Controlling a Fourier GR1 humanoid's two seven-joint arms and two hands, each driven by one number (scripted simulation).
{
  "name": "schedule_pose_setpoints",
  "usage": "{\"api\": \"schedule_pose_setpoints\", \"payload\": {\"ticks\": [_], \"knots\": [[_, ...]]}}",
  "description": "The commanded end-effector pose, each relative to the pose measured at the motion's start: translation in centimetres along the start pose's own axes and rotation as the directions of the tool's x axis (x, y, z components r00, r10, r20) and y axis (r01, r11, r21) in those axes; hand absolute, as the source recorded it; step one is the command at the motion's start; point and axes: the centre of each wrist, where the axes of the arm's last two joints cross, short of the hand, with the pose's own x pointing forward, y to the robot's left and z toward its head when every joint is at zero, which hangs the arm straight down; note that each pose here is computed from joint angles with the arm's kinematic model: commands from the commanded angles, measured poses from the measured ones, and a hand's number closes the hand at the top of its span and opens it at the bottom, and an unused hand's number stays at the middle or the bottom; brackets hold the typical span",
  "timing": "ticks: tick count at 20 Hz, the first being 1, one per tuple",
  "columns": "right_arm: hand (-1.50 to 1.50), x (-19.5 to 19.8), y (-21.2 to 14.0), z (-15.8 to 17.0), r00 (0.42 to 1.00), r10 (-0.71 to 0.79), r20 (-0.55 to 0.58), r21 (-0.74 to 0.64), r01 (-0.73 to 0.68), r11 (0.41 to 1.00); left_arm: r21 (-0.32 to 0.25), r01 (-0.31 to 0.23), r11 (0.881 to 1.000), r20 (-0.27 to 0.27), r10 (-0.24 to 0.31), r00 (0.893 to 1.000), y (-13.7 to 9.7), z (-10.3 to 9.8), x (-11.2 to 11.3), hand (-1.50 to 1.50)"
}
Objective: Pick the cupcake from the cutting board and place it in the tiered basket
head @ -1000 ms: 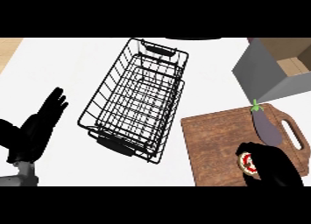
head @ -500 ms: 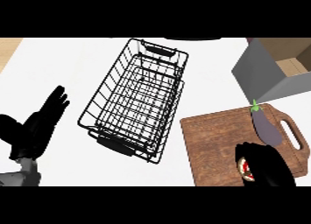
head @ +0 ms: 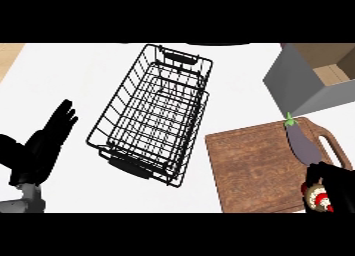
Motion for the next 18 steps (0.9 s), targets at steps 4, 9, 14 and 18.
{"api": "schedule_pose_setpoints", "payload": {"ticks": [4,9,14,18], "knots": [[1.5,1.5,-5.4,1.6,0.928,-0.337,0.158,-0.279,0.369,0.887,0.02,0.001,1.0,-0.005,-0.001,1.0,0.5,0.6,-0.4,0.0],[1.5,3.5,-10.5,4.1,0.852,-0.417,0.317,-0.332,0.512,0.792,0.015,-0.006,1.0,0.004,0.006,1.0,-0.3,-0.1,1.1,0.0],[1.5,5.7,-14.1,5.1,0.837,-0.419,0.352,-0.266,0.519,0.812,0.011,0.01,1.0,-0.012,-0.01,1.0,-0.1,-1.3,0.8,0.0],[1.5,8.3,-15.5,5.8,0.831,-0.421,0.364,-0.225,0.517,0.826,-0.014,0.002,1.0,-0.001,-0.002,1.0,-0.4,-0.8,-0.7,0.0]]}}
